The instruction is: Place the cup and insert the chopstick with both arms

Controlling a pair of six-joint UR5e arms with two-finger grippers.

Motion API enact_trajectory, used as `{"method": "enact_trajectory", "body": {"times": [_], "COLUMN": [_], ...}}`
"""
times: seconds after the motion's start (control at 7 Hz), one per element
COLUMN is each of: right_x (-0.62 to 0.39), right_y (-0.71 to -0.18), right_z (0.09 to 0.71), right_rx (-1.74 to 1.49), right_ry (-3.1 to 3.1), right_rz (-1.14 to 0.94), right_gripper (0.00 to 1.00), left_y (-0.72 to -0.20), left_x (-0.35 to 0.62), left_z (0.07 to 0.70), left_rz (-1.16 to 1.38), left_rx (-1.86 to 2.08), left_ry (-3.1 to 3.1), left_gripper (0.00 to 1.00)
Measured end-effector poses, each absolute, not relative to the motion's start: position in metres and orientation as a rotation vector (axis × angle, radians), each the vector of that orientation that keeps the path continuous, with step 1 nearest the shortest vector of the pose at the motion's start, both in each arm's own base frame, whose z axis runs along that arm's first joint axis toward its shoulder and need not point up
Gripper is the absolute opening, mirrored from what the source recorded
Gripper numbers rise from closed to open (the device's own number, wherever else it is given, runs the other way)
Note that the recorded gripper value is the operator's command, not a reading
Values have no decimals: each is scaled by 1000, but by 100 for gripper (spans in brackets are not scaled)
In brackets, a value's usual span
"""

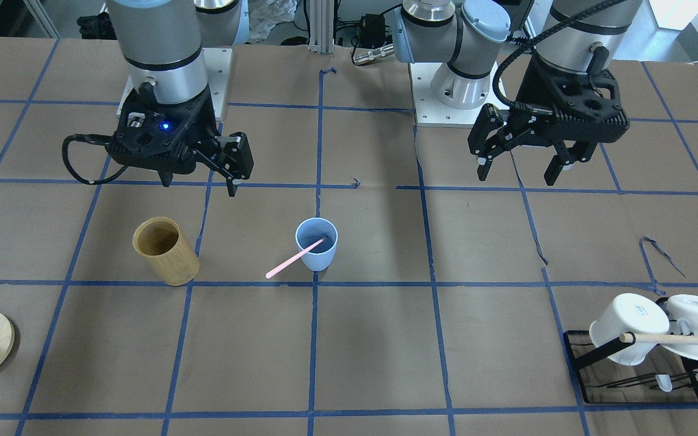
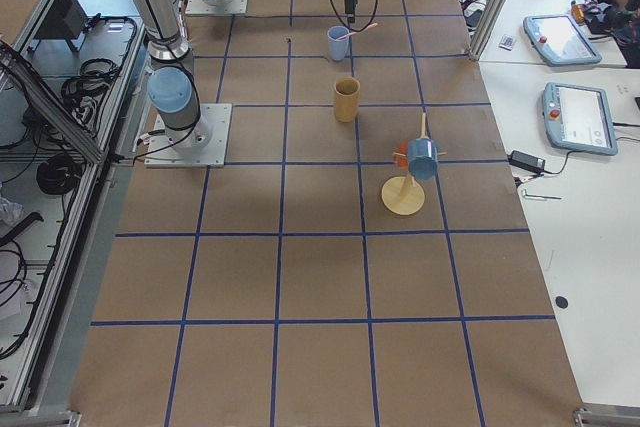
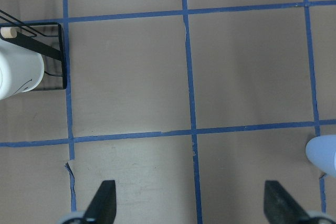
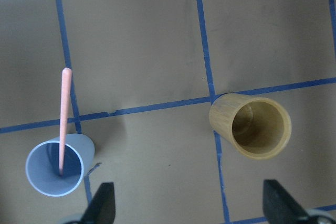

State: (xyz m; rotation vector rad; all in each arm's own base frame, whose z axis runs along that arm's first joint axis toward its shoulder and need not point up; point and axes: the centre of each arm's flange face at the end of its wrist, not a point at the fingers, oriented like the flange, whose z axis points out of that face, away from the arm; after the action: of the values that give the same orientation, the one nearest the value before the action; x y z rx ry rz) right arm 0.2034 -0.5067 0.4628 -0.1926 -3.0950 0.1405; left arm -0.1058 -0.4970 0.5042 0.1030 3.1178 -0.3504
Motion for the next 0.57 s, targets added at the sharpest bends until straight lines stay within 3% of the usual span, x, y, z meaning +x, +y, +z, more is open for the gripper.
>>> {"method": "enact_trajectory", "body": {"times": [0.57], "right_x": [158], "right_y": [-483], "right_z": [488], "right_rx": [-73], "right_ry": [-3148], "right_rz": [2], "right_gripper": [100], "left_y": [-489], "left_x": [-108], "left_z": [510], "left_rz": [-338], "left_rx": [110], "left_ry": [3118], "left_gripper": [100]}}
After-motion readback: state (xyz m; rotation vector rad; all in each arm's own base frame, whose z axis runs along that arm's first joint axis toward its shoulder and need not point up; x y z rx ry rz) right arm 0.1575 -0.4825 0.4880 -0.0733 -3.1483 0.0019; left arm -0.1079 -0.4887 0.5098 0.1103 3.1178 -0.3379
